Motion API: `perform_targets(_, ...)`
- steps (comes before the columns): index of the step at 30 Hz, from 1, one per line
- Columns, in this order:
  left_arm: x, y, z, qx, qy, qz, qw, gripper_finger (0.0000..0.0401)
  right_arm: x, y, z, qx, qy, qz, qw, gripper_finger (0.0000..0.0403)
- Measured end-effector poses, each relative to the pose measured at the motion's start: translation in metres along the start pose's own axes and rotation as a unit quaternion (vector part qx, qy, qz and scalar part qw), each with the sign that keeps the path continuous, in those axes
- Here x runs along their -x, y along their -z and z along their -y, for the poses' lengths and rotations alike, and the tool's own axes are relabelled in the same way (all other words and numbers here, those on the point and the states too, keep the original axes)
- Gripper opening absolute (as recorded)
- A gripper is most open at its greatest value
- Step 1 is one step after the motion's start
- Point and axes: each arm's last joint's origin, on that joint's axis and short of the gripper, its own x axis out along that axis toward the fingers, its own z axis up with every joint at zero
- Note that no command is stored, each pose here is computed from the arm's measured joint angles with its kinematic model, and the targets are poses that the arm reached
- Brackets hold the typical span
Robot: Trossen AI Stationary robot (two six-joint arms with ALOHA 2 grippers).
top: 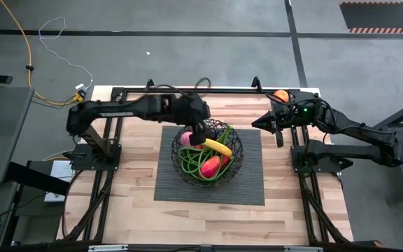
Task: Build produce basket
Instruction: Put the orange into the black wire basket
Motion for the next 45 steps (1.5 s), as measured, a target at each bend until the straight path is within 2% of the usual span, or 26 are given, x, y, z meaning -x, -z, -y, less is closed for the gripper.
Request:
perform_targets(4, 0.036, -0.006, -0.006, 0.058, 0.017, 0.090, 0.994, 0.0400, 0.000, -0.001, -0.001, 0.003, -0.002, 0.003, 1.000, 0.0000)
perform_targets(8, 0.068, 0.007, -0.012, 0.099, 0.016, 0.200, 0.975, 0.0400, 0.000, -0.003, -0.001, 0.008, -0.003, 0.014, 1.000, 0.0000)
perform_targets(17, 0.102, 0.084, -0.014, 0.176, 0.010, 0.356, 0.918, 0.0400, 0.000, -0.011, -0.001, 0.021, -0.004, 0.053, 0.998, 0.0000)
perform_targets(20, 0.108, 0.105, -0.013, 0.194, 0.021, 0.407, 0.892, 0.0400, 0.001, -0.013, -0.001, 0.025, -0.004, 0.063, 0.998, 0.0000)
perform_targets(22, 0.108, 0.119, -0.012, 0.199, 0.025, 0.424, 0.883, 0.0400, 0.001, -0.014, -0.001, 0.027, -0.004, 0.069, 0.997, 0.0000)
perform_targets(25, 0.103, 0.136, -0.011, 0.216, 0.030, 0.417, 0.882, 0.0400, 0.001, -0.015, -0.001, 0.028, -0.004, 0.072, 0.997, 0.0000)
perform_targets(28, 0.094, 0.147, -0.009, 0.217, 0.028, 0.393, 0.893, 0.0400, 0.001, -0.015, -0.001, 0.018, -0.005, 0.072, 0.997, 0.0000)
perform_targets(33, 0.090, 0.148, -0.007, 0.203, 0.059, 0.375, 0.903, 0.0400, 0.001, -0.015, -0.001, 0.017, -0.005, 0.071, 0.997, 0.0000)
perform_targets(37, 0.089, 0.150, -0.006, 0.195, 0.056, 0.365, 0.909, 0.0381, 0.001, -0.015, -0.001, 0.018, -0.005, 0.071, 0.997, 0.0000)
perform_targets(39, 0.088, 0.151, -0.006, 0.186, 0.051, 0.360, 0.913, 0.0351, 0.001, -0.015, -0.001, 0.018, -0.005, 0.071, 0.997, 0.0000)
perform_targets(41, 0.088, 0.151, -0.006, 0.177, 0.048, 0.359, 0.915, 0.0304, 0.001, -0.015, -0.001, 0.018, -0.005, 0.071, 0.997, 0.0000)
perform_targets(45, 0.087, 0.152, -0.006, 0.161, 0.042, 0.353, 0.921, 0.0164, 0.001, -0.015, -0.001, -0.007, -0.003, 0.072, 0.997, 0.0000)
